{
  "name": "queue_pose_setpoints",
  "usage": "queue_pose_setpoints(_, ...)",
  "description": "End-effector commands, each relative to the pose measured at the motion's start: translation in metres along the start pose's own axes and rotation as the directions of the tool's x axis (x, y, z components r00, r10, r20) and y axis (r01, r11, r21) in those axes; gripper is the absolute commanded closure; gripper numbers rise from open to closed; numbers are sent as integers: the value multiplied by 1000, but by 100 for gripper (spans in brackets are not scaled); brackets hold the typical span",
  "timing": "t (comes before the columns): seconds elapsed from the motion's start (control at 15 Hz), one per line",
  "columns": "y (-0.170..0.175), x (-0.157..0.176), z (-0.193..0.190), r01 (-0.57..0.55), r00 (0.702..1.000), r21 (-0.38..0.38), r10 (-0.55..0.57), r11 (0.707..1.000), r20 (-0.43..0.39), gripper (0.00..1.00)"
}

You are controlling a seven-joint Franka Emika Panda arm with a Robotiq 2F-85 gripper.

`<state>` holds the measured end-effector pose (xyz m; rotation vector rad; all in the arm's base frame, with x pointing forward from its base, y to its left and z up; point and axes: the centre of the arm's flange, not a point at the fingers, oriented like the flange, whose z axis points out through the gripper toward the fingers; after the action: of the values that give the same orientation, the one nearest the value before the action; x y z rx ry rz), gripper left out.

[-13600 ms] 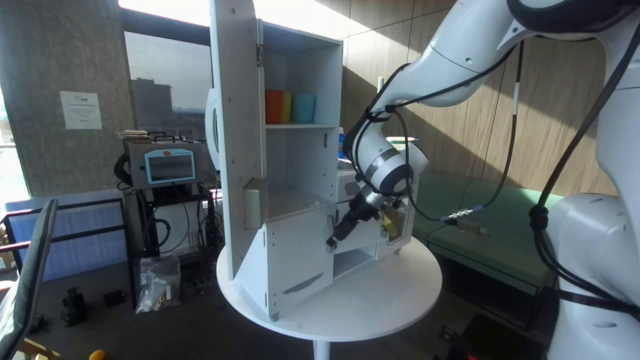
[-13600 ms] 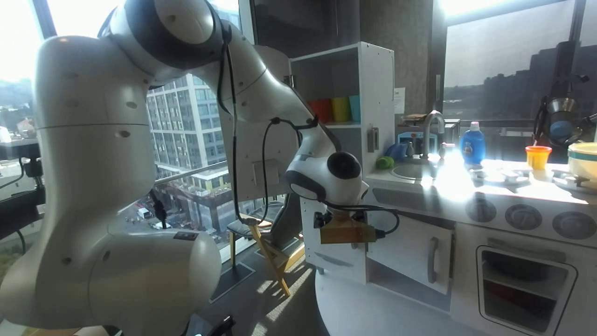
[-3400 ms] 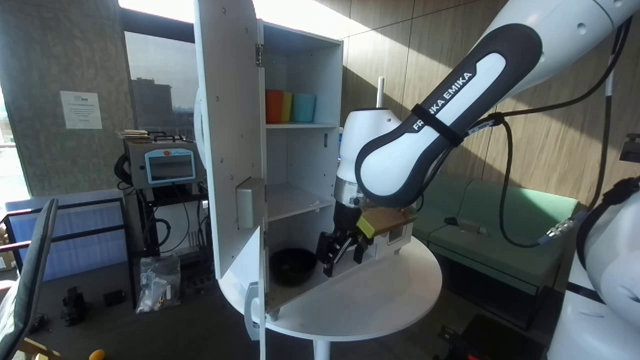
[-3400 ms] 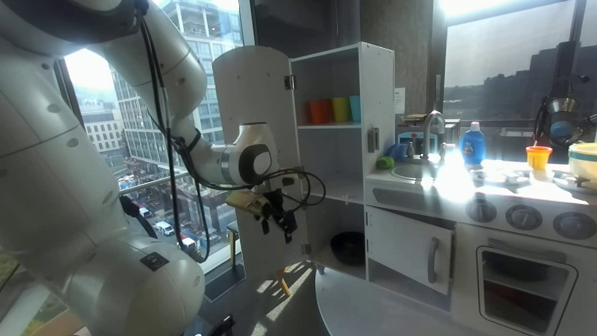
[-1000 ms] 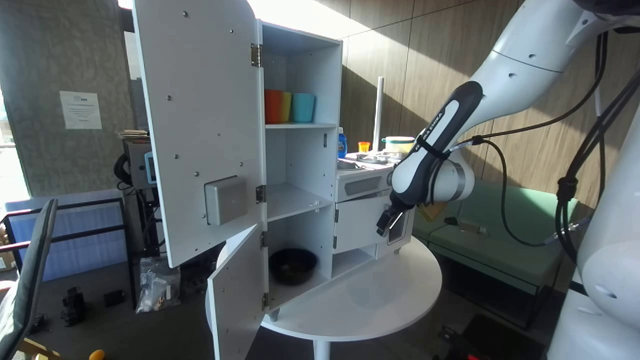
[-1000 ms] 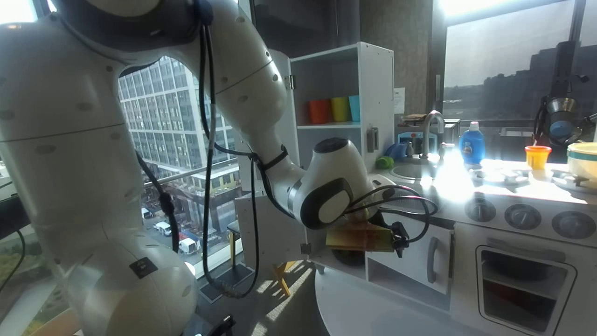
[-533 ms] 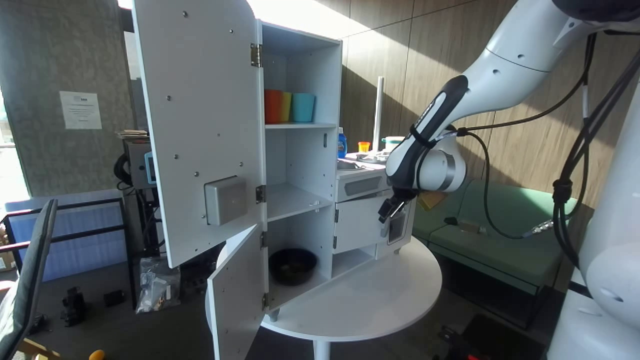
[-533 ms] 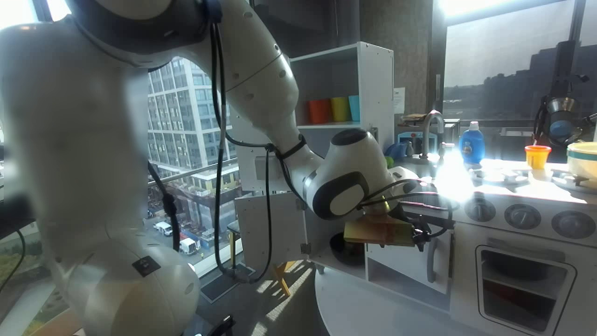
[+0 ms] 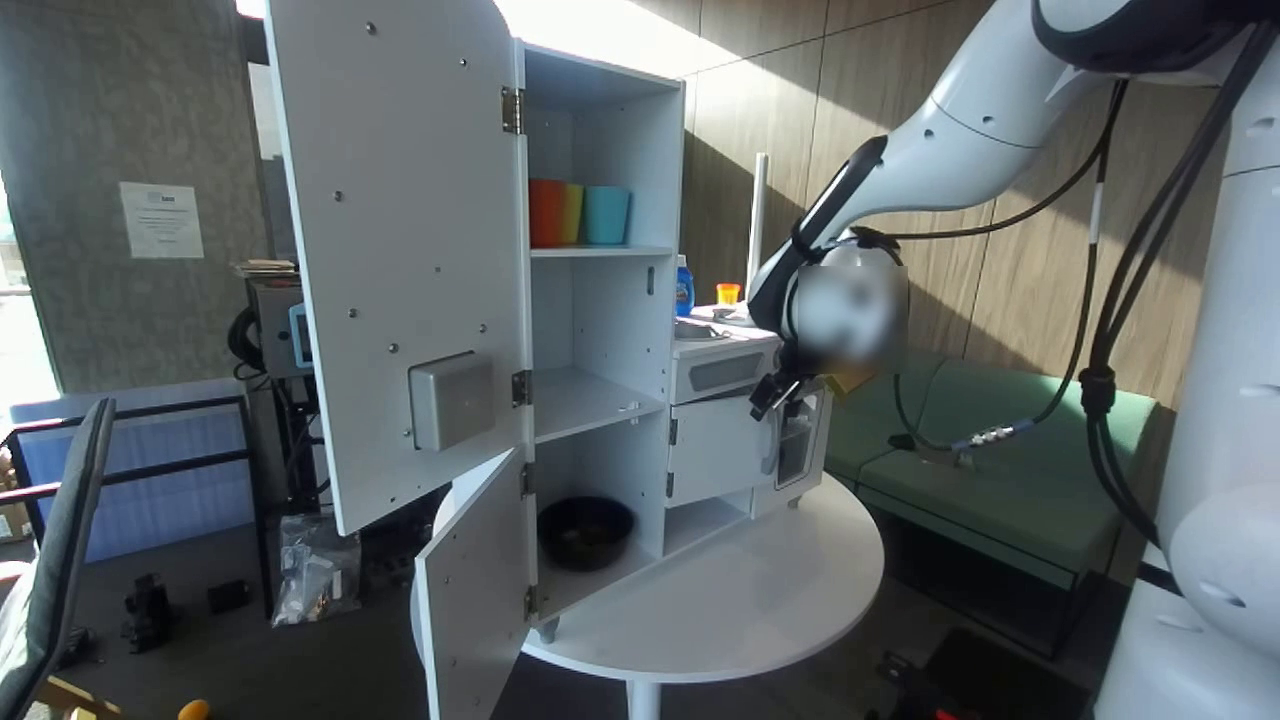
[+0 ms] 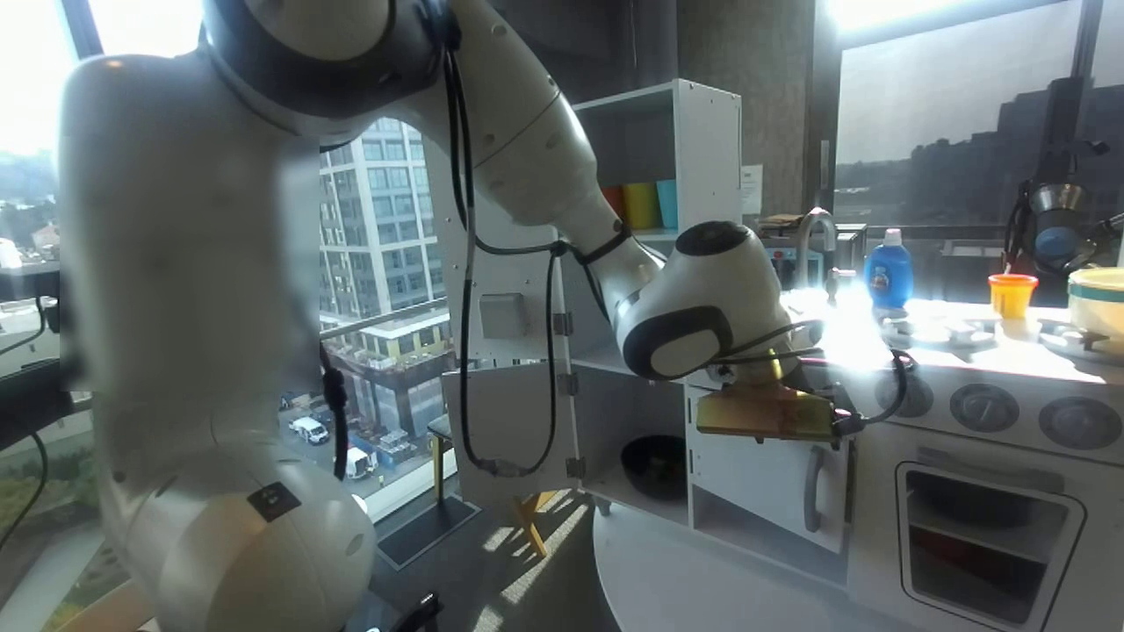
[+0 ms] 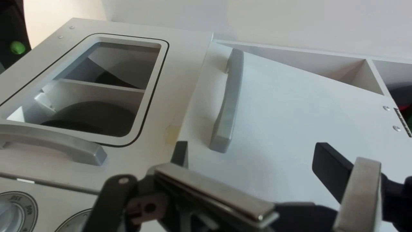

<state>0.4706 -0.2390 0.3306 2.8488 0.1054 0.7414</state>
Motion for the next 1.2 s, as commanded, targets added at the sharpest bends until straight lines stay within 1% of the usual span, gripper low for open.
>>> queue_pose_setpoints(0.0, 35, 0, 15, 73, 997, -16, -73, 997, -13, 0)
queue_pose_setpoints(0.13, 44, -6, 6, 102, 995, 20, -102, 995, 13, 0)
queue_pose_setpoints(0.27, 54, -11, -1, 108, 993, 73, -111, 991, 40, 0)
queue_pose_setpoints(0.33, 58, -12, -3, 85, 996, 80, -88, 993, 29, 0)
queue_pose_setpoints(0.47, 66, -9, -7, 23, 999, 110, -28, 994, 37, 0)
queue_pose_setpoints(0.53, 68, -5, -10, -22, 998, 123, 15, 992, 54, 0)
queue_pose_setpoints(0.6, 70, -2, -13, -74, 995, 120, 65, 990, 74, 0)
queue_pose_setpoints(0.73, 69, 6, -18, -206, 975, 98, 196, 974, 107, 0)
queue_pose_setpoints(0.87, 63, 15, -21, -312, 944, 50, 303, 949, 129, 0)
queue_pose_setpoints(1.0, 57, 19, -25, -411, 902, 19, 404, 911, 152, 0)
queue_pose_setpoints(1.13, 52, 19, -31, -507, 850, -9, 502, 862, 162, 0)
